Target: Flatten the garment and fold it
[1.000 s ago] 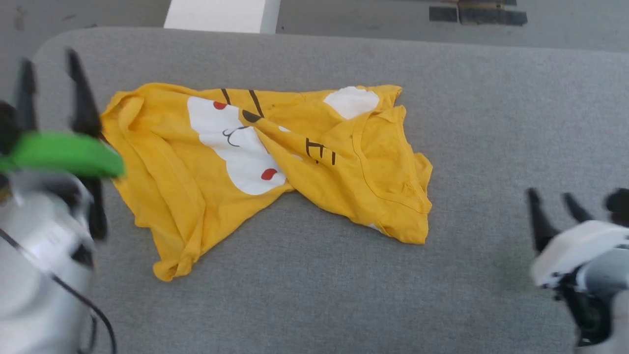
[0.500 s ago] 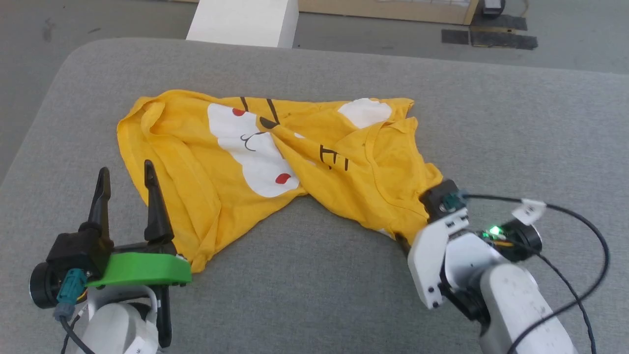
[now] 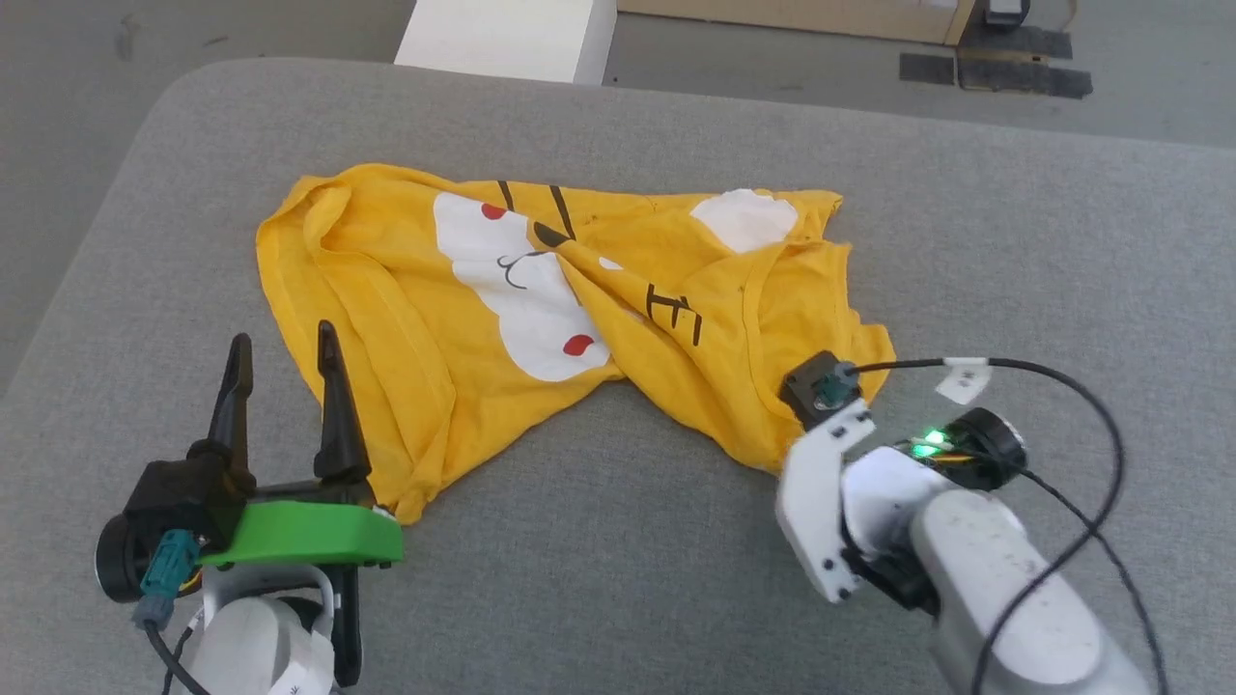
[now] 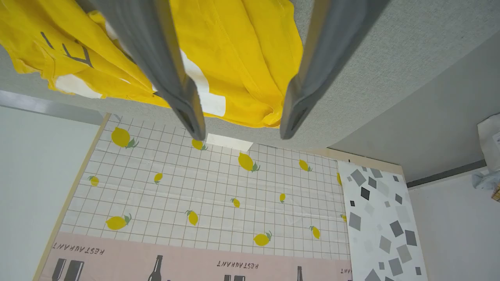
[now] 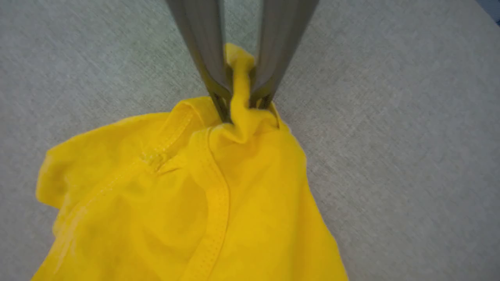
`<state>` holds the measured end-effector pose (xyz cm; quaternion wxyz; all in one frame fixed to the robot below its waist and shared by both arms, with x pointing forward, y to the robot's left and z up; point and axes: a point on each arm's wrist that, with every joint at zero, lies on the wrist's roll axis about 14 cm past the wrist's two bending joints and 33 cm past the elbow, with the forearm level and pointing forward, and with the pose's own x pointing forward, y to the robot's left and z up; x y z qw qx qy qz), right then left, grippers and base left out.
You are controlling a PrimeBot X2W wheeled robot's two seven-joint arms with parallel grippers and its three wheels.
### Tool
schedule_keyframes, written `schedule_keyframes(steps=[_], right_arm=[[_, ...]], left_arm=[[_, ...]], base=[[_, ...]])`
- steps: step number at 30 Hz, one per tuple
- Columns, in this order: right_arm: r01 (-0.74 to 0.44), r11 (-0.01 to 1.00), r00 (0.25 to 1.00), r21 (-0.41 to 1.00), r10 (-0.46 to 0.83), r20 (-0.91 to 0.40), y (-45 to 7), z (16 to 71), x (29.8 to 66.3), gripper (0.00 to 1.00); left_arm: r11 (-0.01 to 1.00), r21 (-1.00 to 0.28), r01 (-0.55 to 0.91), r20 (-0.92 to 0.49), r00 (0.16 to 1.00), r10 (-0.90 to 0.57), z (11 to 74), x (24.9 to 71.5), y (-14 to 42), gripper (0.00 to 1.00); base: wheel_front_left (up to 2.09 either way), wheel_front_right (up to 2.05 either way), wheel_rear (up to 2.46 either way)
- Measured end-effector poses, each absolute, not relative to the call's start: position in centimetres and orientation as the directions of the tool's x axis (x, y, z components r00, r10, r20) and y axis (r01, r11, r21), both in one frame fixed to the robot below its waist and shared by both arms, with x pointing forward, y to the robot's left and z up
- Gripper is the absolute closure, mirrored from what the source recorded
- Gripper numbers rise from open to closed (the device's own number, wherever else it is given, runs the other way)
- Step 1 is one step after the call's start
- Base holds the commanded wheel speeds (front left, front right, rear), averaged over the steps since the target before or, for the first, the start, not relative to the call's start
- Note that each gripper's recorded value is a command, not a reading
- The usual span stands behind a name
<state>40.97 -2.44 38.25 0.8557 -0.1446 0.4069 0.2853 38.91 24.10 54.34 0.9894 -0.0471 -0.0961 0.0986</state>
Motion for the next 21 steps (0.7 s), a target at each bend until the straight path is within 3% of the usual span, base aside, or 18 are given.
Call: schedule_keyframes(steps=[3,7,11,13,16,17,21], right_arm=[[-0.604,0.796,0.515,-0.035,0.357,-0.779,-4.8,38.7,40.8,1.0],[-0.55,0.821,0.528,-0.154,0.198,-0.826,-13.2,39.4,40.9,1.0],[-0.377,0.859,0.602,-0.345,-0.055,-0.796,-24.2,43.0,43.2,1.0],[-0.28,0.868,0.643,-0.411,-0.149,-0.751,-27.7,44.9,44.4,1.0],[-0.184,0.891,0.677,-0.414,-0.191,-0.711,-29.5,46.0,45.3,1.0],[-0.176,0.9,0.684,-0.398,-0.179,-0.707,-29.1,45.7,45.4,0.0],[-0.122,0.954,0.727,-0.272,-0.101,-0.679,-27.1,45.7,45.5,0.0]], left_arm=[[0.978,-0.117,-0.171,0.191,0.963,0.191,54.6,38.8,23.8,0.0],[0.981,-0.118,-0.154,0.203,0.963,0.176,55.0,38.7,23.5,0.0],[0.983,-0.123,-0.136,0.196,0.968,0.159,54.7,38.9,23.0,0.0],[0.984,-0.124,-0.128,0.181,0.972,0.149,54.2,39.0,22.8,0.0],[0.985,-0.125,-0.122,0.16,0.977,0.141,53.4,39.2,22.6,0.0],[0.985,-0.126,-0.118,0.153,0.979,0.137,53.2,39.3,22.5,0.0],[0.987,-0.133,-0.087,0.132,0.986,0.104,52.5,39.5,21.6,0.0]], base=[[0.0,0.0,0.0],[0.0,0.0,0.0],[0.0,0.0,0.0],[0.0,0.0,0.0],[0.0,0.0,0.0],[0.0,0.0,0.0],[0.0,0.0,0.0]])
